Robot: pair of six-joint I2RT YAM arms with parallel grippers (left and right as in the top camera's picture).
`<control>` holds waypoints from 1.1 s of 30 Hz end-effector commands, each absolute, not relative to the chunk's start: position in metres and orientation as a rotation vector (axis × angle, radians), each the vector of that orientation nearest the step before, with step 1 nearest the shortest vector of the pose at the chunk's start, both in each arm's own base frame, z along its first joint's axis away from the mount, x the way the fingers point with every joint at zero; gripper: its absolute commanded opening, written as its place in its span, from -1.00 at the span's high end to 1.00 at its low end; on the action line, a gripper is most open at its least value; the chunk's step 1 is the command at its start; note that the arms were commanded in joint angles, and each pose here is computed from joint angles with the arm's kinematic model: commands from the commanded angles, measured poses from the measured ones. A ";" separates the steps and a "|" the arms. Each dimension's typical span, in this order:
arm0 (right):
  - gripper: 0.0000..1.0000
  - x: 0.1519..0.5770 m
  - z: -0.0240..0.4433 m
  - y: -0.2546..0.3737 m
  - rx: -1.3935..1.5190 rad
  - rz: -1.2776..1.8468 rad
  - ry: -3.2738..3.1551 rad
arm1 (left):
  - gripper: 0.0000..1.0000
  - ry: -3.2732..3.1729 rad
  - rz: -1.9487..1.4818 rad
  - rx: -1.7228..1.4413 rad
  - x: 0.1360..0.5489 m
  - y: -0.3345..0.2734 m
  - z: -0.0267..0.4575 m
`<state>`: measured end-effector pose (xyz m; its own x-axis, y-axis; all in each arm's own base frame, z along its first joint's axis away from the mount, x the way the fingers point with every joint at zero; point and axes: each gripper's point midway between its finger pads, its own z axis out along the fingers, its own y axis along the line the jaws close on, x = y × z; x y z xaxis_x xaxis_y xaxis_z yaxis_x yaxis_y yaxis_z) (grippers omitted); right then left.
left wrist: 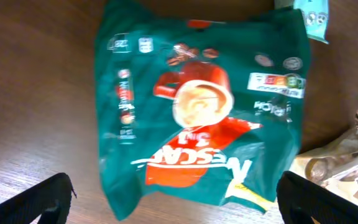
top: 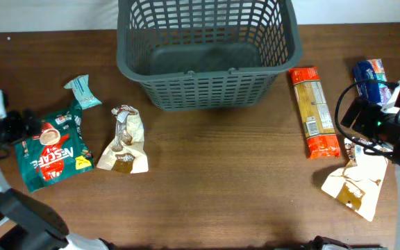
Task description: Pack container
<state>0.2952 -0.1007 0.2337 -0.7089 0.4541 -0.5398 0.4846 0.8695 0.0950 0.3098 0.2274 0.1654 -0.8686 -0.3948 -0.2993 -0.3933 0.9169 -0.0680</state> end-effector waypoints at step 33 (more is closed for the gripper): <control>-0.98 0.290 0.240 -0.103 0.726 -0.074 2.462 | -0.95 2.758 -0.467 -0.583 0.322 0.272 0.023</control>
<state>0.2883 -0.0985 0.2292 -0.7262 0.4597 -0.5112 0.4876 0.8686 0.0883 0.3192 0.2752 0.0407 -0.8697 -0.4419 -0.2200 -0.3603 0.8729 -0.3291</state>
